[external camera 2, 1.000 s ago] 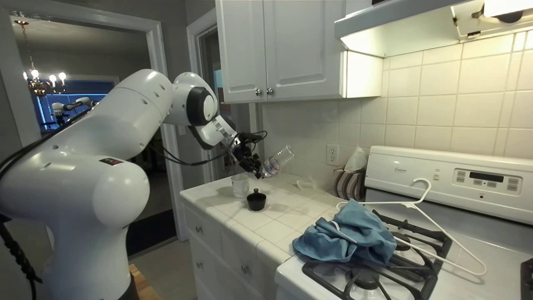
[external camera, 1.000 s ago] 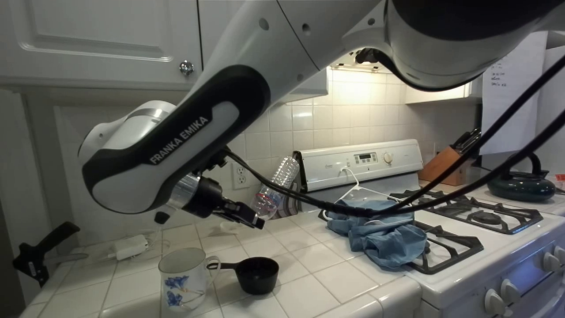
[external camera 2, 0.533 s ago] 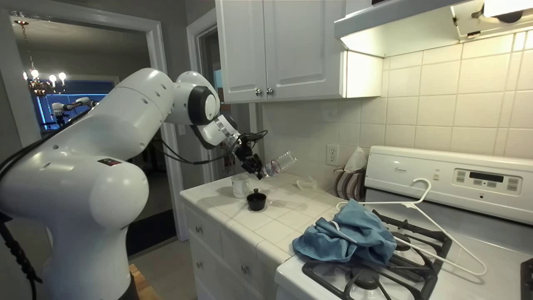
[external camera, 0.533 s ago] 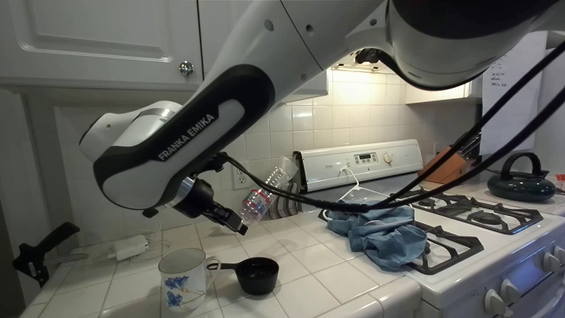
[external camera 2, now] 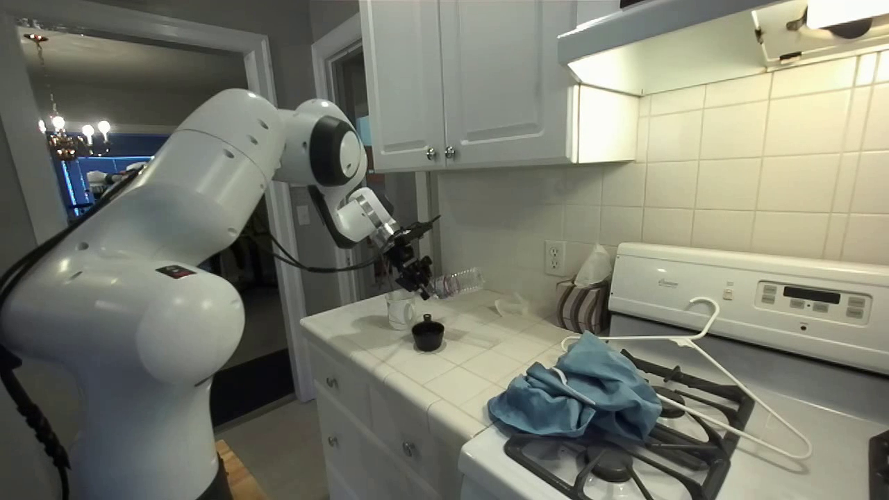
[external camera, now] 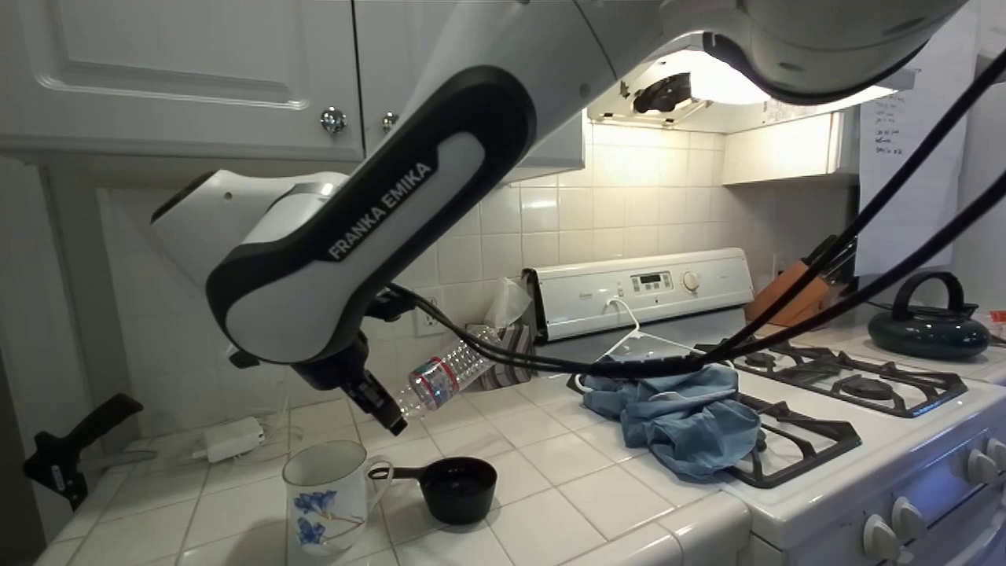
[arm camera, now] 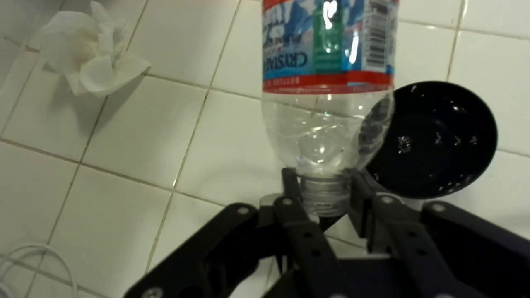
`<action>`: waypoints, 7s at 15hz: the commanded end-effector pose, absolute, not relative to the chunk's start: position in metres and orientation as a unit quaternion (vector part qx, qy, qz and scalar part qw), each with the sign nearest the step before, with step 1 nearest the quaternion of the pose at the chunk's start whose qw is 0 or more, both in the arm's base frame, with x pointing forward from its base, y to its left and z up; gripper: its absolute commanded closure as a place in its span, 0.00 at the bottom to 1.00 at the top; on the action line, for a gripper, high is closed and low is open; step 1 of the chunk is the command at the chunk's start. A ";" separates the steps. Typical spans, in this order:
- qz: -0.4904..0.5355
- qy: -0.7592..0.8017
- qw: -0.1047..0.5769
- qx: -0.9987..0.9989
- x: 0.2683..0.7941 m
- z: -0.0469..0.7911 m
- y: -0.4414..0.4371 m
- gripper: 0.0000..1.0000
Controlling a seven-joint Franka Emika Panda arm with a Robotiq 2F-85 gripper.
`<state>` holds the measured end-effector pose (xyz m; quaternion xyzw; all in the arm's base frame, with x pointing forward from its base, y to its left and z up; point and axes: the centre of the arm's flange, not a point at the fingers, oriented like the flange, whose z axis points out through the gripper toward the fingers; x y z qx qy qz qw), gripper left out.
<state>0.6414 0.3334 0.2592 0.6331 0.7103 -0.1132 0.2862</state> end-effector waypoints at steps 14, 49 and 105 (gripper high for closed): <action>0.314 0.582 0.294 0.691 0.547 0.301 0.134 0.92; 0.627 0.206 -0.033 0.751 0.566 0.406 0.138 0.92; 0.586 0.332 -0.195 0.713 0.595 0.233 -0.012 0.42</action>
